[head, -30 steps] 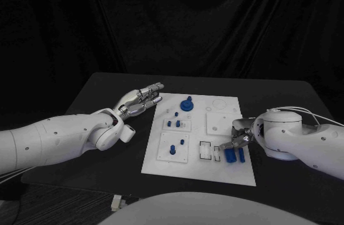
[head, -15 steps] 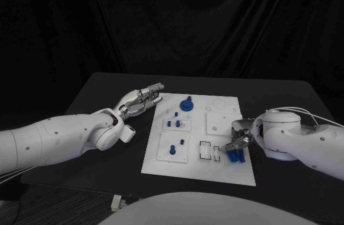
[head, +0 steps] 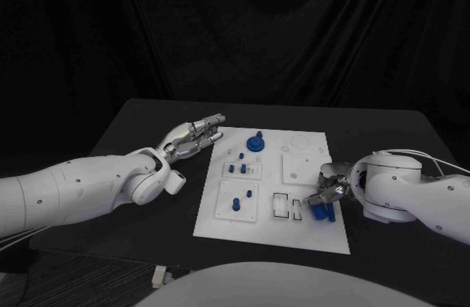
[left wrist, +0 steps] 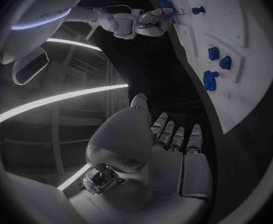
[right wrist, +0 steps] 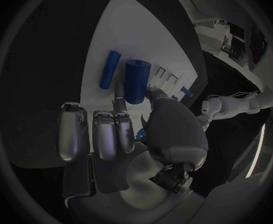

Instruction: Assemble the parts on the task board

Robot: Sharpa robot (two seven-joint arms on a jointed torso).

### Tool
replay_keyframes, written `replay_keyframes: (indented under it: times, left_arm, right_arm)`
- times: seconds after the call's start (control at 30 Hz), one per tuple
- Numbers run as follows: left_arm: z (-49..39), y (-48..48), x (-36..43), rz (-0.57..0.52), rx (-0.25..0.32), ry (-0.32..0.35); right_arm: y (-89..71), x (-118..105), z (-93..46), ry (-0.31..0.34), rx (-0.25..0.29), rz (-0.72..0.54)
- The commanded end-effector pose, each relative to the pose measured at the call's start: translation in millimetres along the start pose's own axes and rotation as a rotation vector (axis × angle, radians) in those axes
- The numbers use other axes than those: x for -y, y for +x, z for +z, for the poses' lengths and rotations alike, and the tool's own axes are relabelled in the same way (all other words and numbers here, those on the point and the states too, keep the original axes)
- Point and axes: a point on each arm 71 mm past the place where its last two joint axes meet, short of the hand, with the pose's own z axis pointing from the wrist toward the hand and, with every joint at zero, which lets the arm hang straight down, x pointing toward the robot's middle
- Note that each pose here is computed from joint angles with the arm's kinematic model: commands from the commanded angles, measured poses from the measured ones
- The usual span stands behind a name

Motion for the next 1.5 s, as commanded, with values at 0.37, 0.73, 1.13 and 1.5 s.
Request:
replay_keyframes:
  times: [0.37, 0.73, 1.13, 1.5]
  left_arm:
    - [0.5, 2.9, 11.3, -0.015, -0.016, 0.162]
    - [0.7, 3.4, 11.3, -0.018, -0.019, 0.159]
    - [1.2, 4.2, 11.0, -0.023, -0.024, 0.157]
    - [1.2, 4.1, 10.7, -0.026, -0.028, 0.155]
  right_arm:
    - [-3.0, -8.8, -11.4, -0.039, -0.047, 0.489]
    - [3.6, -19.6, -2.3, -0.039, -0.113, 0.548]
    - [5.0, -30.5, 5.5, -0.047, -0.118, 0.504]
    - [6.1, -35.9, 8.3, -0.054, -0.122, 0.43]
